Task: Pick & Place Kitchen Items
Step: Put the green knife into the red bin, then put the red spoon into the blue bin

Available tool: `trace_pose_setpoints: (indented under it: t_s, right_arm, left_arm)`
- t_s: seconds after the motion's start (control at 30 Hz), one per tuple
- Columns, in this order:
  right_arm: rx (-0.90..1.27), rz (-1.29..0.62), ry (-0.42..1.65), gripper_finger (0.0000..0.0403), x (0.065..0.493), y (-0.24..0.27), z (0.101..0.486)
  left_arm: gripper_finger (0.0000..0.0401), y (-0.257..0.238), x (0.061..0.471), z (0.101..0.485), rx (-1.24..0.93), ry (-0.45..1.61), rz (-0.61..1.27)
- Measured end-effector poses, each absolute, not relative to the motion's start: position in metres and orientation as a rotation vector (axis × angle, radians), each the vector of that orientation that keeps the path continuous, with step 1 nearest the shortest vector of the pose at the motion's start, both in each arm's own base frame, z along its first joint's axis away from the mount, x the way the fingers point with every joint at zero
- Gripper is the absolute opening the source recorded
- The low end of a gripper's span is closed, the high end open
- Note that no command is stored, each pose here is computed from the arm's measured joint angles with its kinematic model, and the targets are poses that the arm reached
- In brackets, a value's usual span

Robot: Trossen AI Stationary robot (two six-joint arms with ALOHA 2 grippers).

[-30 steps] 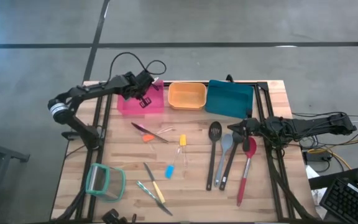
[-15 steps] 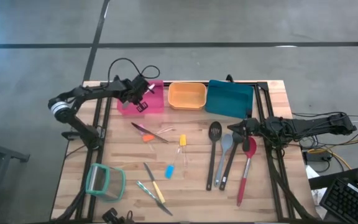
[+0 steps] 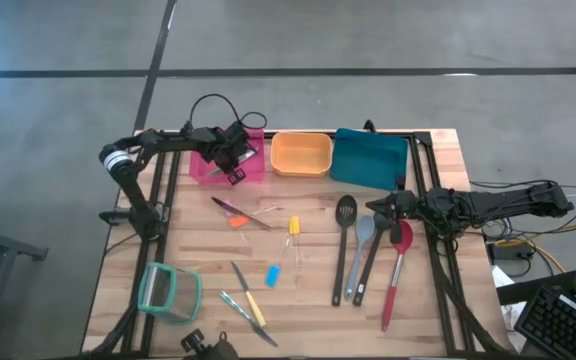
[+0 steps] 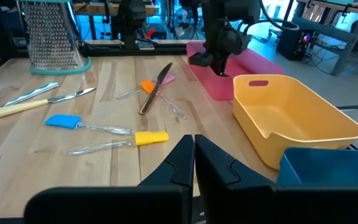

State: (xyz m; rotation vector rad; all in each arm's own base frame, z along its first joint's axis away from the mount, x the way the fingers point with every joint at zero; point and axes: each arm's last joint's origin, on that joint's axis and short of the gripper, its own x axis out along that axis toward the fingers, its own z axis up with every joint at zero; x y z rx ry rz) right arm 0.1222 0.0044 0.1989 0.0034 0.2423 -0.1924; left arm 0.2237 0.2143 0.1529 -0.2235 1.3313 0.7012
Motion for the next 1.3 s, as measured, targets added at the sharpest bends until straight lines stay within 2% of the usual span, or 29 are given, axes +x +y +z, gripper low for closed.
trace_pose_setpoints:
  t_s: [0.5,0.77,1.0,1.3]
  right_arm:
    - [-0.002,-0.193,0.267,0.0008,0.122,0.004,0.19]
    - [-0.001,-0.192,0.262,0.0008,0.122,0.004,0.192]
    - [-0.005,-0.192,0.263,0.0008,0.122,0.004,0.192]
    - [0.044,-0.194,0.228,0.0009,0.123,0.005,0.195]
  left_arm:
    - [0.0111,0.213,0.221,0.161,-0.2,1.36,0.727]
    - [0.0115,0.207,0.217,0.213,-0.217,1.383,0.763]
    - [0.0108,0.181,0.21,0.271,-0.243,1.226,0.817]
    - [0.0101,0.11,0.197,0.324,-0.216,0.883,0.754]
